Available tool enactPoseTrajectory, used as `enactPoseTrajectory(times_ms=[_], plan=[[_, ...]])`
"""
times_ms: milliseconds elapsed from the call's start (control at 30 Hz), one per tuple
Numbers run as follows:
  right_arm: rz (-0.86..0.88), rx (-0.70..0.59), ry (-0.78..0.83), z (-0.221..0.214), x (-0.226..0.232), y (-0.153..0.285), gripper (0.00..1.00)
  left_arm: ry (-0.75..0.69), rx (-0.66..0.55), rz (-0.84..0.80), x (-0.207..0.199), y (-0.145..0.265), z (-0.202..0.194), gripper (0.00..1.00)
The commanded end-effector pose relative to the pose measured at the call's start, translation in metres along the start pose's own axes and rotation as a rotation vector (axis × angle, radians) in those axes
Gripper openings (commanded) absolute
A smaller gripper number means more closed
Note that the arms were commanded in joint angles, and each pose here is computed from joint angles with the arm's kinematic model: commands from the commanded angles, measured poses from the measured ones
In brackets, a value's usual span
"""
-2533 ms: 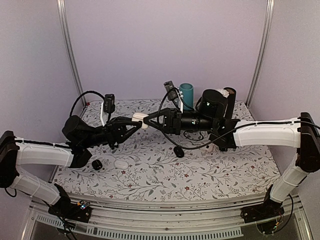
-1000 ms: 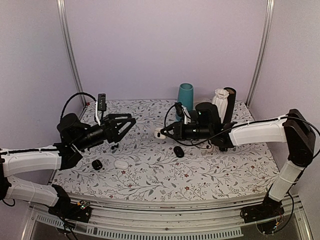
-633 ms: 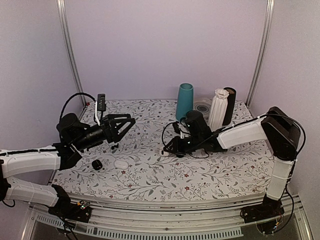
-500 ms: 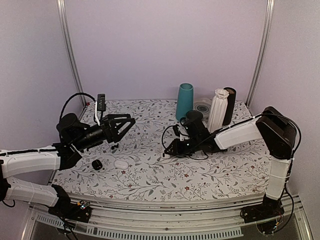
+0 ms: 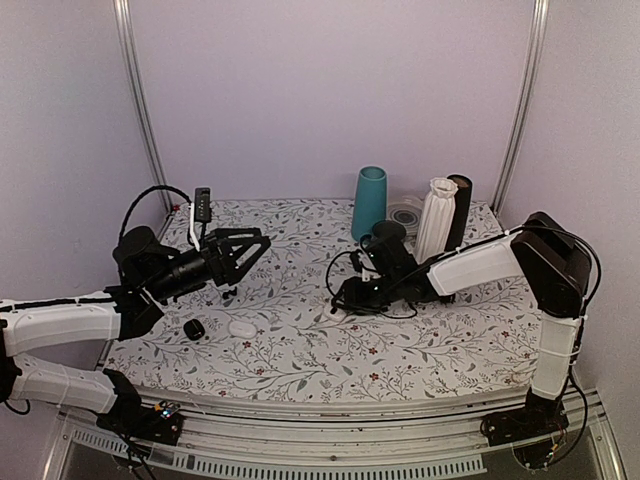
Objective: Insert the wireless bluetooth earbuds into the charging case
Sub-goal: Place the charging case with the earbuds at the center of the board, then reset both arms
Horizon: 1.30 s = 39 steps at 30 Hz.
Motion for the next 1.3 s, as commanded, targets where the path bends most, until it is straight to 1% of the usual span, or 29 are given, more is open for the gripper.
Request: enactPoseTrajectory(times_ms=[0, 133, 300, 400, 500, 633, 667, 733, 767, 1033, 1267], plan=[[-0.019, -0.049, 0.027, 0.014, 0.009, 0.011, 0.52, -0.013, 0.004, 0.010, 0.004, 0.001, -0.002, 0.96], [-0.017, -0.084, 0.048, 0.020, 0.017, 0.023, 0.62, -0.010, 0.004, 0.010, 0.005, 0.001, -0.003, 0.96], [-0.013, -0.136, 0.077, 0.028, 0.027, 0.041, 0.73, -0.010, 0.006, 0.010, 0.005, 0.001, -0.004, 0.96], [0.001, -0.167, 0.101, 0.033, 0.036, 0.053, 0.77, -0.010, 0.005, 0.012, 0.005, 0.001, -0.004, 0.96], [0.033, -0.216, 0.131, 0.038, 0.047, 0.071, 0.78, -0.010, 0.005, 0.012, 0.005, 0.001, -0.005, 0.96], [0.098, -0.323, 0.172, 0.046, 0.063, 0.104, 0.81, -0.015, 0.005, 0.010, 0.005, 0.001, -0.005, 0.96], [0.125, -0.365, 0.189, 0.048, 0.070, 0.118, 0.83, -0.016, 0.005, 0.012, 0.006, 0.001, -0.005, 0.96], [0.153, -0.438, 0.208, 0.052, 0.075, 0.139, 0.95, -0.018, 0.006, 0.011, 0.006, 0.001, -0.005, 0.96], [0.168, -0.473, 0.216, 0.053, 0.078, 0.150, 0.99, -0.020, 0.007, 0.013, 0.006, 0.002, -0.005, 0.96], [0.216, -0.702, 0.295, 0.053, 0.083, 0.226, 0.99, -0.038, 0.022, 0.029, 0.008, 0.002, -0.007, 0.96], [0.297, -0.826, 0.302, 0.040, 0.083, 0.284, 0.99, -0.081, 0.051, 0.082, 0.015, 0.001, -0.006, 0.96]])
Point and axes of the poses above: each gripper's point midway between its finger pads, its own y axis back along the fingers, its own x axis along the line the jaws close on, z = x × y, the point moved 4 cm from there along y, back along the fingers, and after that the axes turned 14 degrees about -y, right-handed, at the moved point
